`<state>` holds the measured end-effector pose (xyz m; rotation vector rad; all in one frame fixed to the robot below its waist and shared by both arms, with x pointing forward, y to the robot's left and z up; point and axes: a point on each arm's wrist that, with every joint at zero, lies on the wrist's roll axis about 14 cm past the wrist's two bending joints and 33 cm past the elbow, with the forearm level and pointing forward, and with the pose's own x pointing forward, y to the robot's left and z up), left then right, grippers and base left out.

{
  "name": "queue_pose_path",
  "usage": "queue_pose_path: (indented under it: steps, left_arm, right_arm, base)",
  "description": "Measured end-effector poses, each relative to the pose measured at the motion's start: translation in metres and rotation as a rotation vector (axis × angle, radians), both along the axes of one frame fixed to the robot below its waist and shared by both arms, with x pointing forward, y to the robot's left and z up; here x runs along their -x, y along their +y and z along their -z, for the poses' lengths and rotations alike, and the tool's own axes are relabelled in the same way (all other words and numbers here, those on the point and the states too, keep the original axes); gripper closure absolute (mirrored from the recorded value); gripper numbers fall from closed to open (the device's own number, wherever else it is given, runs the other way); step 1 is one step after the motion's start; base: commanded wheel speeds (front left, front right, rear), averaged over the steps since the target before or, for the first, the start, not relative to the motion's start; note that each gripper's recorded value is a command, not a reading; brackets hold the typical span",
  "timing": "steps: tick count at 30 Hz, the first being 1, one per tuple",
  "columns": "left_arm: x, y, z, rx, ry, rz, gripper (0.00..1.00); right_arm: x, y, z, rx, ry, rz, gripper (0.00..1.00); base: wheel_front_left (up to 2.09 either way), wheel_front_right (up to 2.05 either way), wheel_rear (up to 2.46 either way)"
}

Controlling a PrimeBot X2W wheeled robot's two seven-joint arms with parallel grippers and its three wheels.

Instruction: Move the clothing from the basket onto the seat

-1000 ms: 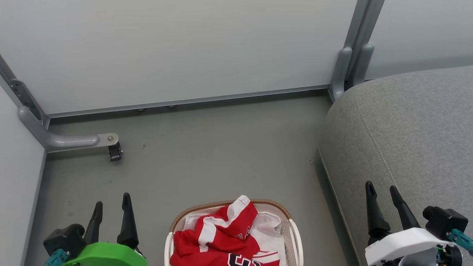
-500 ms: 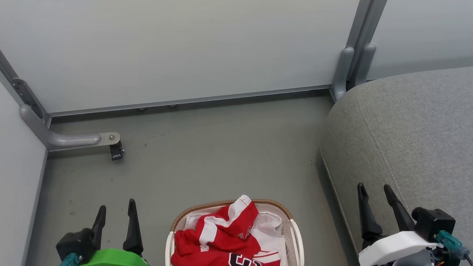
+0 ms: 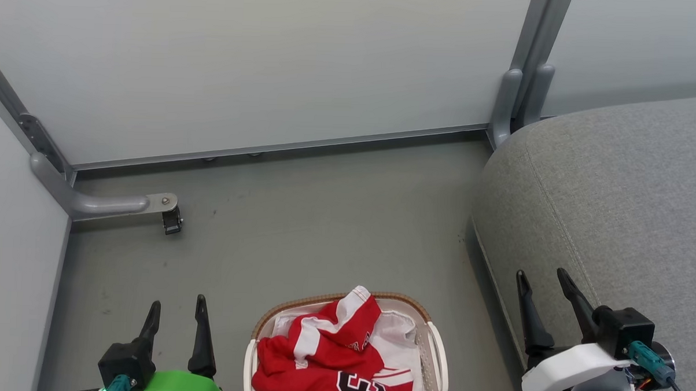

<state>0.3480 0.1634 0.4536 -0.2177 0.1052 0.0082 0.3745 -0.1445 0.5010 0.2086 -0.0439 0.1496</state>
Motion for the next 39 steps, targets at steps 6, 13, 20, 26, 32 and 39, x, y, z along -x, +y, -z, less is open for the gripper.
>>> queue_pose_path:
  steps: [6, 13, 20, 26, 32, 39]
  left_arm:
    - [0.0009, -0.0012, 0.0004, -0.043, -0.006, 0.009, 0.00]
    - [0.0018, -0.0045, 0.0011, -0.086, -0.011, 0.027, 0.00]
    - [0.0018, -0.0056, 0.0016, -0.096, -0.014, 0.031, 0.00]
    - [0.0019, -0.0056, 0.0029, -0.096, -0.010, 0.031, 0.00]
    - [0.0018, -0.0052, 0.0044, -0.096, -0.005, 0.030, 0.00]
    - [0.0001, -0.0049, 0.0071, -0.096, 0.004, 0.032, 0.00]
  right_arm:
    - [0.0001, 0.0034, -0.0002, 0.040, -0.011, -0.013, 0.00]
    - [0.0002, 0.0066, -0.0002, 0.085, -0.022, -0.027, 0.00]
    - [0.0004, 0.0070, -0.0001, 0.095, -0.026, -0.029, 0.00]
    - [0.0001, 0.0065, 0.0006, 0.095, -0.024, -0.027, 0.00]
    - [-0.0006, 0.0064, 0.0019, 0.095, -0.020, -0.027, 0.00]
    - [-0.0029, 0.0063, 0.0025, 0.094, -0.019, -0.027, 0.00]
  base:
    - [0.00, 0.00, 0.00]
    - [0.00, 0.00, 0.00]
    - [0.00, 0.00, 0.00]
    - [0.00, 0.00, 0.00]
    - [0.00, 0.00, 0.00]
    - [0.00, 0.00, 0.00]
